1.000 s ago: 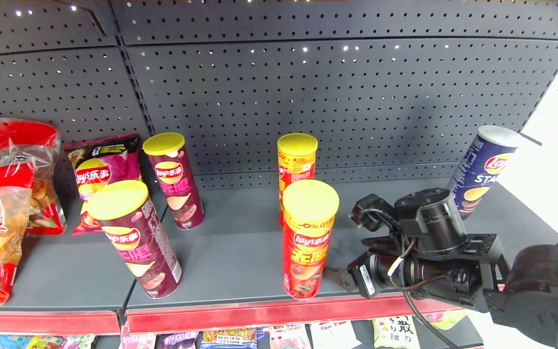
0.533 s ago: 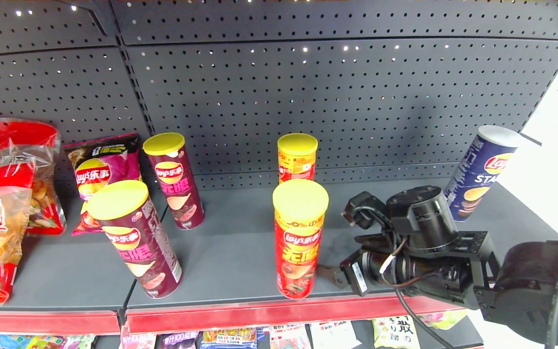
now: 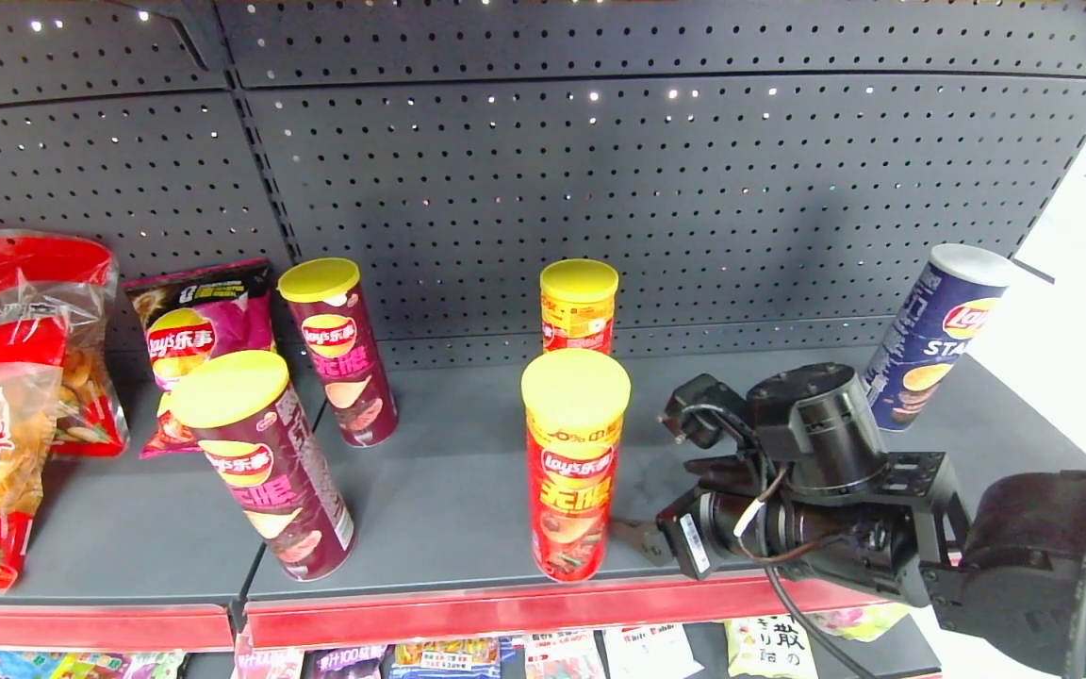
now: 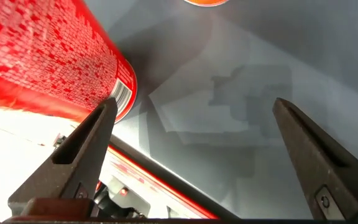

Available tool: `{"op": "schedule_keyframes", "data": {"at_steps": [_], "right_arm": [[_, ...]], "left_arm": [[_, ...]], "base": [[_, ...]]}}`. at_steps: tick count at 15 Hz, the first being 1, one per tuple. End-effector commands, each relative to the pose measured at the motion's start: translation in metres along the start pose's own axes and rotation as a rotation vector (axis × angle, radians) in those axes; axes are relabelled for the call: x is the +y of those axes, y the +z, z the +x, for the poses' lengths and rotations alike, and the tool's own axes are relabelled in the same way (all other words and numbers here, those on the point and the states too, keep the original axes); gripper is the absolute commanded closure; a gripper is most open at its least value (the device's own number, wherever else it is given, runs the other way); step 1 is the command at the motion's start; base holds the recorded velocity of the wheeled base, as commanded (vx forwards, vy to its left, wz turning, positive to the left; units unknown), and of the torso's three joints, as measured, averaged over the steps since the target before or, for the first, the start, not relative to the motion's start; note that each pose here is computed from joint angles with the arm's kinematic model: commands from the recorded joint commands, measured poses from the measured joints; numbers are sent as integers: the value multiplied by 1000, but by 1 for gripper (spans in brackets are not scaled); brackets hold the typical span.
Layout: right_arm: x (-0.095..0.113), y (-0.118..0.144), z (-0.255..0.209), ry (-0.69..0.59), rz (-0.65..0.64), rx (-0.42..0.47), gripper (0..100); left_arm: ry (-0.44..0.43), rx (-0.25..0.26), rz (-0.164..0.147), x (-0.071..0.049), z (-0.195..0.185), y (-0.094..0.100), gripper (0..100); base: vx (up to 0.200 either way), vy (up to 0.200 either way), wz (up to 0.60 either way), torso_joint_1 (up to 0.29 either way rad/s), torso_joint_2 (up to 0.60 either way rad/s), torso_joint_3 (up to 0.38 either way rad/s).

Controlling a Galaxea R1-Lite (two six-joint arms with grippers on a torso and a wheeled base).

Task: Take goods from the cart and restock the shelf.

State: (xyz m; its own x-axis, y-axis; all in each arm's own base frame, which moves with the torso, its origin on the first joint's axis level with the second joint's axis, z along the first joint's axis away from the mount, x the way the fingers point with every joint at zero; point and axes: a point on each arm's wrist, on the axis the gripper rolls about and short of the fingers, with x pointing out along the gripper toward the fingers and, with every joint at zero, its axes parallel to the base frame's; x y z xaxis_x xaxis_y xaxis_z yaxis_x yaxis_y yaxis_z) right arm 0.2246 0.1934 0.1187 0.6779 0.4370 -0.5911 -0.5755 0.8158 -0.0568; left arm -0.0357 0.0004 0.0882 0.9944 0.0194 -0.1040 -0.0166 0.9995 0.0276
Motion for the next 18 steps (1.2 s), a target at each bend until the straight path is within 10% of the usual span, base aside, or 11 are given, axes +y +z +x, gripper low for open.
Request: {"op": "schedule_keyframes", "data": {"at_steps": [1, 10, 18], "right_arm": [[1, 0, 1, -4, -3, 0, 0], [-1, -7, -13, -38, -2, 2, 0], [-32, -44, -141, -171, 53, -245, 0]], "left_arm": [[1, 2, 0, 0, 0, 0, 0], [2, 2, -3, 0, 0, 0, 0], [8, 0, -61, 0, 0, 0, 0]], "base": [[0, 0, 0, 0, 0, 0], [0, 0, 0, 0, 0, 0], [0, 0, 0, 0, 0, 0]]}}
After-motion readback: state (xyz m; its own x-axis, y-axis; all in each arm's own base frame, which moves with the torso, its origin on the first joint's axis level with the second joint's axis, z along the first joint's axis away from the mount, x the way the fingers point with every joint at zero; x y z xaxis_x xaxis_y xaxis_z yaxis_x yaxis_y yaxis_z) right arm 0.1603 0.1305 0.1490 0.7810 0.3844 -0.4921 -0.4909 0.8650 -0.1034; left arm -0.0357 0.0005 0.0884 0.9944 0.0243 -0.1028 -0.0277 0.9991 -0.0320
